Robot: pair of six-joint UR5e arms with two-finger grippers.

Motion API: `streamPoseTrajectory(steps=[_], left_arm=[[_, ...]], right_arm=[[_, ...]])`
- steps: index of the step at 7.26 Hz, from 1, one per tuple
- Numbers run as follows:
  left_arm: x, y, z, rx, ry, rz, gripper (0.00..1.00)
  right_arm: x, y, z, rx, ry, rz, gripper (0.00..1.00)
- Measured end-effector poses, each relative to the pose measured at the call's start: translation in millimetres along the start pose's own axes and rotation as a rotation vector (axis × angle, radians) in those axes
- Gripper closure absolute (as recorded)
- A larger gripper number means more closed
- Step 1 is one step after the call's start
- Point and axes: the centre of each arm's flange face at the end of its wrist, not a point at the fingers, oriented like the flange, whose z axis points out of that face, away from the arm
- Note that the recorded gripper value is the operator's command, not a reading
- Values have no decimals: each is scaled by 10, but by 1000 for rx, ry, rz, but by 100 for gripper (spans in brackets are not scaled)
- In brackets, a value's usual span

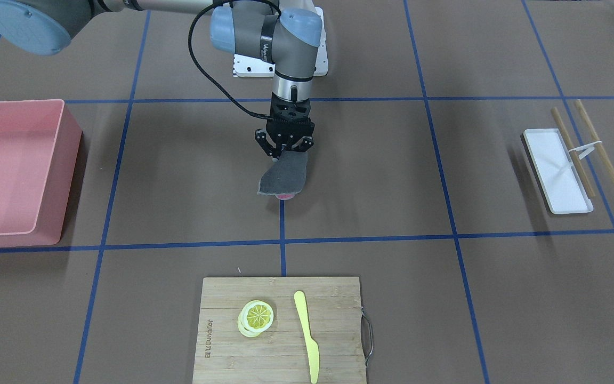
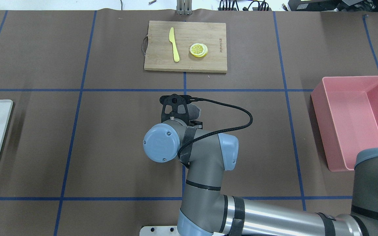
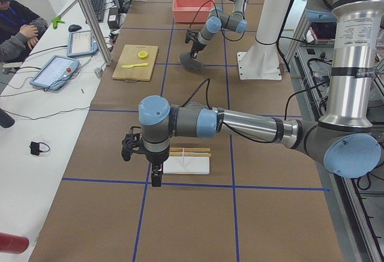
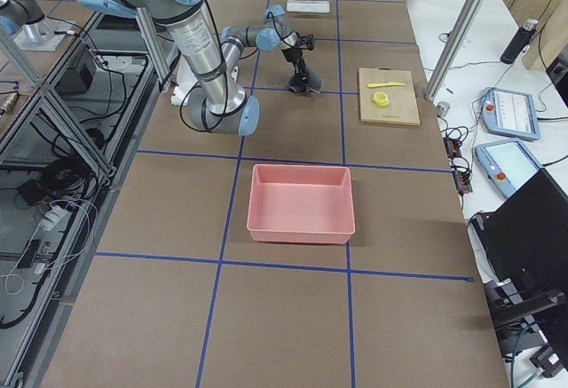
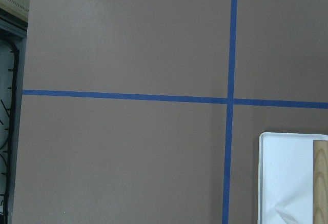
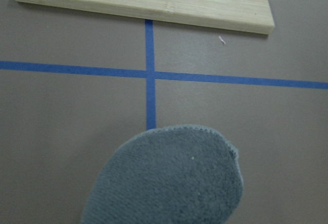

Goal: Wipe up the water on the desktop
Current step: 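Wipe the towel back toward the table center with the right gripper, then wipe the towel toward the bin and back again with the right gripper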

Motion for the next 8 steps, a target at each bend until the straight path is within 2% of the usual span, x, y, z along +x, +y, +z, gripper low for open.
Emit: streamPoseTrajectory(steps=[1, 2, 4, 6, 8], left_arm=[[1, 0, -2, 0, 0, 0, 1], [2, 0, -3, 1, 0, 1, 1], [1, 0, -4, 1, 0, 0, 1], [7, -1, -5, 1, 5, 1, 1], [27, 0, 2, -2, 29, -1, 1]], right_arm=[[111, 2, 116, -2, 17, -26, 100], [483, -61, 231, -10, 45, -88, 100], [1558, -284, 354, -30, 102, -207, 100], [2451, -504, 521, -52, 211, -308, 100], [3377, -542, 565, -81, 298, -396, 100]])
